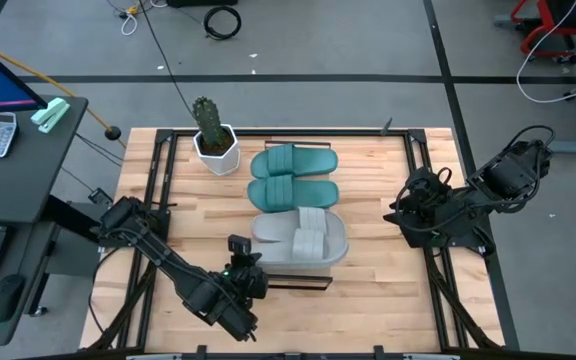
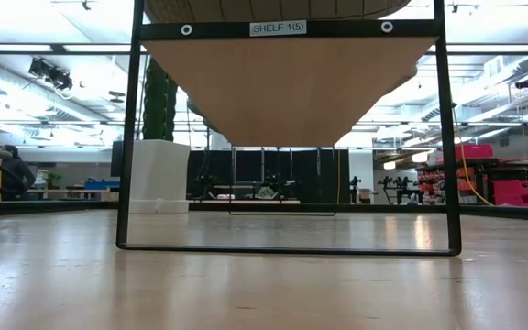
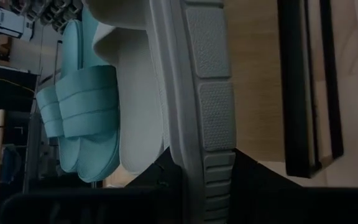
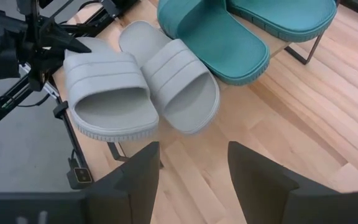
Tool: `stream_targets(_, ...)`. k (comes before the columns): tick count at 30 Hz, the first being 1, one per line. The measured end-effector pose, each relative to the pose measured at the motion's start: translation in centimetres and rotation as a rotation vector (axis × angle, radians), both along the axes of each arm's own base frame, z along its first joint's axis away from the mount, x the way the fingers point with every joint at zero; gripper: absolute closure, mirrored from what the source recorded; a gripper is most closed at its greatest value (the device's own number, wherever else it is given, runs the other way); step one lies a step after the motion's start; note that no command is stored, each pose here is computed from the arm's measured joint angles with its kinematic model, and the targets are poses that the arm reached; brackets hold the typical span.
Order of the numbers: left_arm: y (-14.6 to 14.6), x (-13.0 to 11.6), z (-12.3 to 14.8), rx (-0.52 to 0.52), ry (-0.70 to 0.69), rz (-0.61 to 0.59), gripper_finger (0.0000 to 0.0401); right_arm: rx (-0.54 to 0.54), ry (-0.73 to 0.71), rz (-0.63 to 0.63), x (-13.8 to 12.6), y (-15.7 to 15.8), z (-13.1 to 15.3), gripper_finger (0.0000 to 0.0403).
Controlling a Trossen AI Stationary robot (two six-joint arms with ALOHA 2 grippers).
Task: Pick and place slides into the shelf
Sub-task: Put the gray slide on the shelf
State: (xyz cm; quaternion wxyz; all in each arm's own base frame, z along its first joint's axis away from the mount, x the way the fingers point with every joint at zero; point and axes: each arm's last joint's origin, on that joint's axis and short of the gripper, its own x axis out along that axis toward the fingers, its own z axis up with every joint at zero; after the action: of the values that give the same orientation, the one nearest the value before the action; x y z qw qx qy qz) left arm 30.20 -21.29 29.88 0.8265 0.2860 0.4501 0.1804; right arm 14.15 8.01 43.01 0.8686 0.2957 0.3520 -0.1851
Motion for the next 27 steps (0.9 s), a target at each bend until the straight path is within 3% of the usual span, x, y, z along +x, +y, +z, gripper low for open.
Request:
stream_targets(5, -0.3, -0.3, 0.1, 0.043, -0.032, -0.01, 0.0331, -0.002, 0.0, 0.002, 0.0, 0.0, 0.0, 0.0207)
stream_targets(19, -1.0, 0.0, 0.1, 0.015, -0.033, -0.065, 0.0331, -0.005, 0.0, 0.007, 0.0, 0.0, 0.0, 0.0207)
stream_targets(27, -0.6, 0.3, -2.5, -0.007, -0.006, -0.038, 0.0331, 0.006, -0.016, 0.007, 0.1, 0.1, 0.1, 0.0207)
